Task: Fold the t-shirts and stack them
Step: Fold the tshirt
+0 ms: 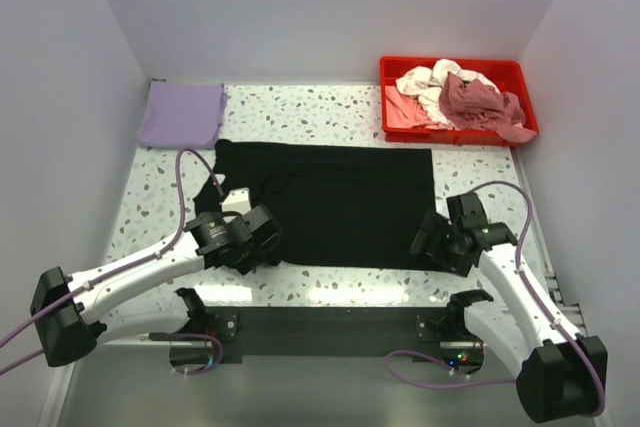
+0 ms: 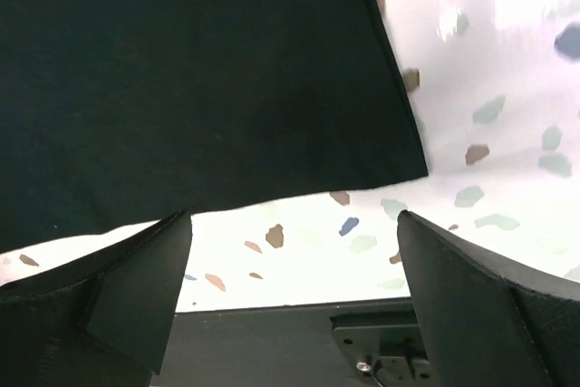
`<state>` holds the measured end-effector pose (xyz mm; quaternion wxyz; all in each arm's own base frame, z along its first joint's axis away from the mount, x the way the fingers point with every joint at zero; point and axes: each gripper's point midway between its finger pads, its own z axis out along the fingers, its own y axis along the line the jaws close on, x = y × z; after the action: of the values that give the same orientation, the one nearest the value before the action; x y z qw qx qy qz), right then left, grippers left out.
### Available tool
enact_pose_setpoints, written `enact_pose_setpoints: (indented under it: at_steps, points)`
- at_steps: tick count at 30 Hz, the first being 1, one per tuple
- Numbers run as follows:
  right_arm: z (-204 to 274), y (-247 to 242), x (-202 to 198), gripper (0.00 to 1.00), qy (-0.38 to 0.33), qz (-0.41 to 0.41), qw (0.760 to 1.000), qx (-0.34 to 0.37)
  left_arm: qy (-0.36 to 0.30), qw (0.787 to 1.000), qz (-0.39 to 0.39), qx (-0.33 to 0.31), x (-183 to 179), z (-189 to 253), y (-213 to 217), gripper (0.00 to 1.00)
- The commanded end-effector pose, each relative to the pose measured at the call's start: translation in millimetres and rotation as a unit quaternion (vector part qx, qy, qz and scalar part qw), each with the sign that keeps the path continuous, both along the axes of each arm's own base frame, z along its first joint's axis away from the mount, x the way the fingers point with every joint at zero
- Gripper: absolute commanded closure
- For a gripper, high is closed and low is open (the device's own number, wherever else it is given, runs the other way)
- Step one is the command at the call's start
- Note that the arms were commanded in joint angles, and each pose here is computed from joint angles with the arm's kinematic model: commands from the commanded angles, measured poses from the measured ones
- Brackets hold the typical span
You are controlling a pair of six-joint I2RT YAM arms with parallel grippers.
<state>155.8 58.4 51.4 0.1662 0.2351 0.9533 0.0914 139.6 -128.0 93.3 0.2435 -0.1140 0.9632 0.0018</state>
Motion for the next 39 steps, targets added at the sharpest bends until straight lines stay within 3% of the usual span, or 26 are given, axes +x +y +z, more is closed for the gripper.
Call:
enact_pose_setpoints:
  at_steps: [1, 7, 13, 16, 22, 28, 39]
  points:
    - [-10, 5, -11, 0.01, 0.018, -0.042, 0.999, 0.025, -0.045, 0.999, -0.003, -0.007, 15, 20, -2, 1.0]
    - [-26, 0, -7, 0.06, 0.018, -0.054, 0.998, 0.012, -0.057, 0.998, -0.008, -0.013, 19, 24, -5, 1.0]
    - [-42, -3, -3, 0.17, 0.025, -0.056, 0.998, 0.0, -0.069, 0.998, -0.001, -0.011, 25, 28, -6, 1.0]
    - [-42, -3, 1, 0.26, 0.017, -0.055, 0.998, 0.001, -0.07, 0.998, 0.004, -0.009, 28, 28, -4, 1.0]
    - [-37, -8, 10, 0.62, -0.003, -0.056, 0.998, -0.016, -0.074, 0.997, 0.011, -0.008, 36, 30, -3, 1.0]
    - [-29, -7, 18, 0.81, -0.012, -0.041, 0.999, -0.018, -0.084, 0.996, 0.013, -0.008, 45, 36, -1, 1.0]
    - [6, 1, 47, 0.89, -0.043, -0.009, 0.999, -0.009, -0.125, 0.992, 0.007, -0.014, 81, 58, 3, 1.0]
